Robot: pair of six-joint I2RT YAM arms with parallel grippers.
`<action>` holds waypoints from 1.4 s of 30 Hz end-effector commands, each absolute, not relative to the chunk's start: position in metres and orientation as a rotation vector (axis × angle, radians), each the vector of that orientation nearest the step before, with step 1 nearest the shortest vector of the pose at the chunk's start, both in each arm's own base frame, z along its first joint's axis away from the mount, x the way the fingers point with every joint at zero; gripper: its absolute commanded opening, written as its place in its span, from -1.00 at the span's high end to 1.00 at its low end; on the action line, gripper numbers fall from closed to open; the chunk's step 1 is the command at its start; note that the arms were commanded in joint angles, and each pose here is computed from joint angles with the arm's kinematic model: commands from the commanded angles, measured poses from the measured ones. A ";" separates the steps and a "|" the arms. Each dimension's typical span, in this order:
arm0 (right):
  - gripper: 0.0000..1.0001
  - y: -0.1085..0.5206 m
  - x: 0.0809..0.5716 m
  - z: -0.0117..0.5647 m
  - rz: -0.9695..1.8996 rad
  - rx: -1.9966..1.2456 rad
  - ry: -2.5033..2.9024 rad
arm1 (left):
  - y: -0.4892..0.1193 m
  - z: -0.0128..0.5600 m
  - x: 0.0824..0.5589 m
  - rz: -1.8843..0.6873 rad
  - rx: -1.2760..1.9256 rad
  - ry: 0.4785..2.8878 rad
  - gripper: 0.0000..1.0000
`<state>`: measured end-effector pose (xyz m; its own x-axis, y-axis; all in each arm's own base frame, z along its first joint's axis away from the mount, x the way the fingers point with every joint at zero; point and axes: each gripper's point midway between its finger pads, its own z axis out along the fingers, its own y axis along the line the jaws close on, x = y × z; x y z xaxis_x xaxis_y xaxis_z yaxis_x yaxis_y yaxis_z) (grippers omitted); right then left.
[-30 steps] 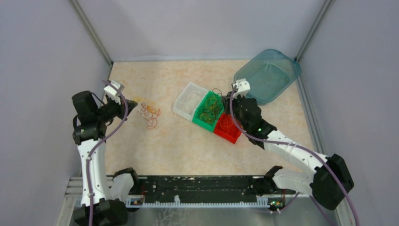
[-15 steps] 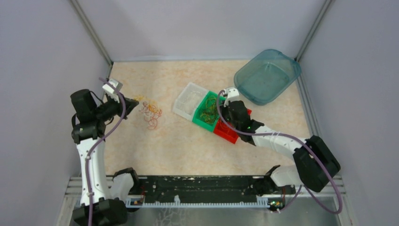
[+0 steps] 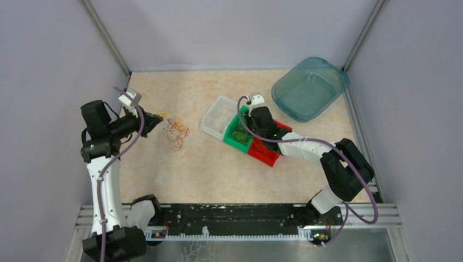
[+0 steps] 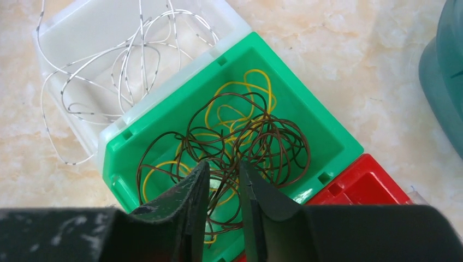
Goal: Untangle the cables
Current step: Place the cable in the bin, then untie the cable.
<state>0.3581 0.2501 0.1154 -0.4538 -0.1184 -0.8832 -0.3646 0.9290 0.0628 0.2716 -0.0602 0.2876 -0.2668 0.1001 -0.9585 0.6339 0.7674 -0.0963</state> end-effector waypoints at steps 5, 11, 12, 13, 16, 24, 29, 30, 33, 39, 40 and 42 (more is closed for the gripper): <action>0.15 0.260 0.376 0.197 0.351 -0.267 1.852 | -0.070 0.309 0.265 -0.625 0.600 1.750 1.00; -0.33 0.266 0.380 0.232 0.410 -0.227 1.781 | -0.071 0.307 0.264 -0.639 0.602 1.756 1.00; -0.44 0.268 0.382 0.239 0.415 -0.223 1.772 | -0.071 0.307 0.264 -0.649 0.601 1.758 1.00; -0.62 0.270 0.384 0.245 0.421 -0.219 1.764 | -0.072 0.308 0.265 -0.657 0.601 1.760 1.00; -0.98 0.277 0.390 0.265 0.452 -0.194 1.739 | -0.073 0.309 0.264 -0.676 0.606 1.762 1.00; -0.98 0.296 0.381 0.289 0.580 -0.173 1.684 | -0.079 0.318 0.260 -0.727 0.615 1.747 1.00; -0.98 0.266 0.379 0.321 0.759 0.093 1.603 | -0.084 0.331 0.252 -0.750 0.630 1.732 1.00; -0.98 0.261 0.377 0.325 0.800 0.109 1.578 | -0.086 0.332 0.249 -0.761 0.633 1.730 1.00; -0.98 0.264 0.369 0.330 0.831 0.014 1.529 | -0.090 0.337 0.243 -0.795 0.642 1.719 1.00; -0.98 0.282 0.360 0.316 0.826 -0.172 1.638 | -0.096 0.341 0.237 -0.843 0.655 1.703 1.00; -0.98 0.284 0.357 0.318 0.834 -0.193 1.638 | -0.096 0.342 0.236 -0.849 0.657 1.700 1.00; -0.98 0.286 0.352 0.321 0.848 -0.221 1.630 | -0.098 0.343 0.235 -0.859 0.661 1.695 1.00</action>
<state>0.3647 0.2717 0.2839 -0.2988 0.3225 -0.8982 -0.4585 0.7770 0.4315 0.2457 -0.0890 0.3285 -0.2998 0.0193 -0.9538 0.7420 0.6331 -0.2204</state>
